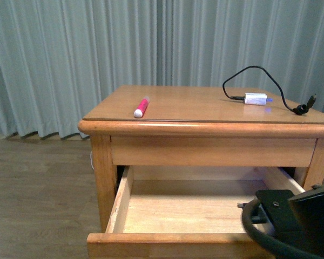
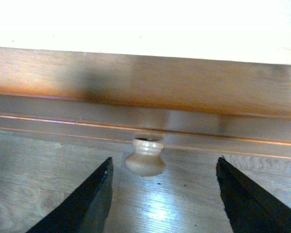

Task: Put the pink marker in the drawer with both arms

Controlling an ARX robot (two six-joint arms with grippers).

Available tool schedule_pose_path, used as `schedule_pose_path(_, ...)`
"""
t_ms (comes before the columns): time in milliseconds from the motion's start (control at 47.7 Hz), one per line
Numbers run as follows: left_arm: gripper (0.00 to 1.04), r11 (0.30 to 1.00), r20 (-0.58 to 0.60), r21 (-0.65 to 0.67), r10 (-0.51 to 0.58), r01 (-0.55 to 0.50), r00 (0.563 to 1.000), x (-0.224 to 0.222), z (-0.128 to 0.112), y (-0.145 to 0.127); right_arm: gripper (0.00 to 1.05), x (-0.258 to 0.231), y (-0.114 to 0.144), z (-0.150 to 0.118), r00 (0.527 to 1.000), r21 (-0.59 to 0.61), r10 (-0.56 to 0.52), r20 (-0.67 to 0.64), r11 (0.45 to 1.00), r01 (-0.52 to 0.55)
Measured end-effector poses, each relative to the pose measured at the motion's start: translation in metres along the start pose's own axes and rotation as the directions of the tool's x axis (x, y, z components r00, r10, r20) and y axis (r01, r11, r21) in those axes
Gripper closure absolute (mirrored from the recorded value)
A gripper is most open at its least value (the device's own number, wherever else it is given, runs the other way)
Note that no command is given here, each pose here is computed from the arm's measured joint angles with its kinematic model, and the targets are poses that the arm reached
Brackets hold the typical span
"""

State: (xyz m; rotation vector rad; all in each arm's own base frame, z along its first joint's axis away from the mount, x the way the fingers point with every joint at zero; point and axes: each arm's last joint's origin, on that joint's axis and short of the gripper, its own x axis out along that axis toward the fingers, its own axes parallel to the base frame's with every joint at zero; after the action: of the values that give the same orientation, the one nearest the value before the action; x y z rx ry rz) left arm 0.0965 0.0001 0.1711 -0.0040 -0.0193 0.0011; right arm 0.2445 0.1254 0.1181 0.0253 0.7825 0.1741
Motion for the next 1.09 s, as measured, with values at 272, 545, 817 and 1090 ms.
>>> schedule_pose_path(272, 0.06, 1.0, 0.0, 0.0, 0.0, 0.0, 1.0, 0.0, 0.0, 0.0, 0.09, -0.086, -0.018, 0.025, 0.988, 0.051, 0.054, 0.144, 0.997, -0.062)
schedule_pose_path(545, 0.06, 1.0, 0.0, 0.0, 0.0, 0.0, 1.0, 0.0, 0.0, 0.0, 0.08, -0.162, -0.041, 0.036, 0.968, -0.005, 0.109, 0.224, 0.994, -0.11)
schedule_pose_path(817, 0.06, 1.0, 0.0, 0.0, 0.0, 0.0, 1.0, 0.0, 0.0, 0.0, 0.08, -0.173, -0.043, 0.035, 0.959, -0.023, 0.112, 0.26, 0.994, -0.11)
schedule_pose_path(1090, 0.06, 0.994, -0.093, -0.045, 0.097, -0.101, 0.991, 0.002, -0.003, -0.002, 0.08, -0.173, -0.043, 0.035, 0.959, -0.023, 0.112, 0.26, 0.994, -0.11)
